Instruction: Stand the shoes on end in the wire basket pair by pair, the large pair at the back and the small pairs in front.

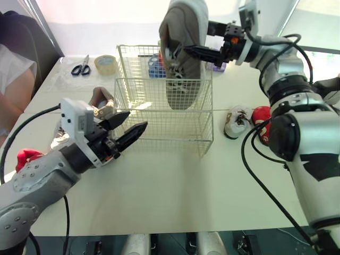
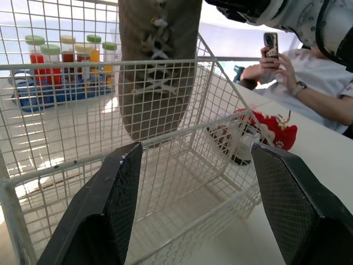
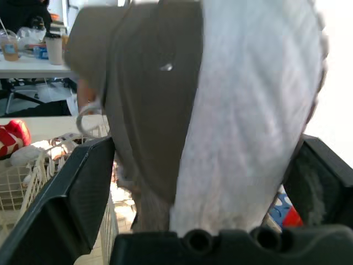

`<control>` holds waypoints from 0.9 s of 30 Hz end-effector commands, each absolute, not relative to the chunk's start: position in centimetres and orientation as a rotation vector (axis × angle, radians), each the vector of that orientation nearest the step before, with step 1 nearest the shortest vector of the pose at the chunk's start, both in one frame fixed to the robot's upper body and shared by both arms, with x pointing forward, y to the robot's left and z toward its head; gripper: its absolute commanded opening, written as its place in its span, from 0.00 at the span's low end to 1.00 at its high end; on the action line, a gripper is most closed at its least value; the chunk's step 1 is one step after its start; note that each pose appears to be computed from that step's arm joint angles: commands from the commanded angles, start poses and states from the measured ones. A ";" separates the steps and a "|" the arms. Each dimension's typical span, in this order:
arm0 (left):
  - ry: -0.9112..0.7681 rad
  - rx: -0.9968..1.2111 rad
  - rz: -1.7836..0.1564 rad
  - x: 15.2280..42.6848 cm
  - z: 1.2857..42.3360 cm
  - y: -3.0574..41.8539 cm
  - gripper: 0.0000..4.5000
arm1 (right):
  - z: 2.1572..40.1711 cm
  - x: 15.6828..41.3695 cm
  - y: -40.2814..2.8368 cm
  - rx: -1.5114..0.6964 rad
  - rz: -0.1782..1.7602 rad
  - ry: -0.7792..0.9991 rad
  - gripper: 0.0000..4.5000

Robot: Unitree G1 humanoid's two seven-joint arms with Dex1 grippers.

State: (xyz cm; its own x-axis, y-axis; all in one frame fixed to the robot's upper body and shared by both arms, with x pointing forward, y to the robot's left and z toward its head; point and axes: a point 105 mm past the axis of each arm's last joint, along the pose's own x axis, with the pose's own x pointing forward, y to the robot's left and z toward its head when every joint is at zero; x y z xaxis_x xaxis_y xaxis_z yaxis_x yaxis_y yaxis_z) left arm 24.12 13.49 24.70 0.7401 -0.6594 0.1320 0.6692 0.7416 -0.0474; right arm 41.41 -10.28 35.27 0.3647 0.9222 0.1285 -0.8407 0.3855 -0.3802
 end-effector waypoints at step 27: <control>-0.121 -0.112 -0.721 25.6 24.1 13.9 0.71 | 37.1 39.7 -11.3 -0.216 1.245 -0.412 0.99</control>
State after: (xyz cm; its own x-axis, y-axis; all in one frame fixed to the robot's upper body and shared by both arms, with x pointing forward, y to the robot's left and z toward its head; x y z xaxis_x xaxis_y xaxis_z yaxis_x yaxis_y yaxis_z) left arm 25.90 14.19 23.82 0.7533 -0.6435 0.1359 0.6559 0.7503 -0.0831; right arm 40.30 -11.39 35.54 0.2763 0.9453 0.1737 -0.8919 0.3195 -0.3200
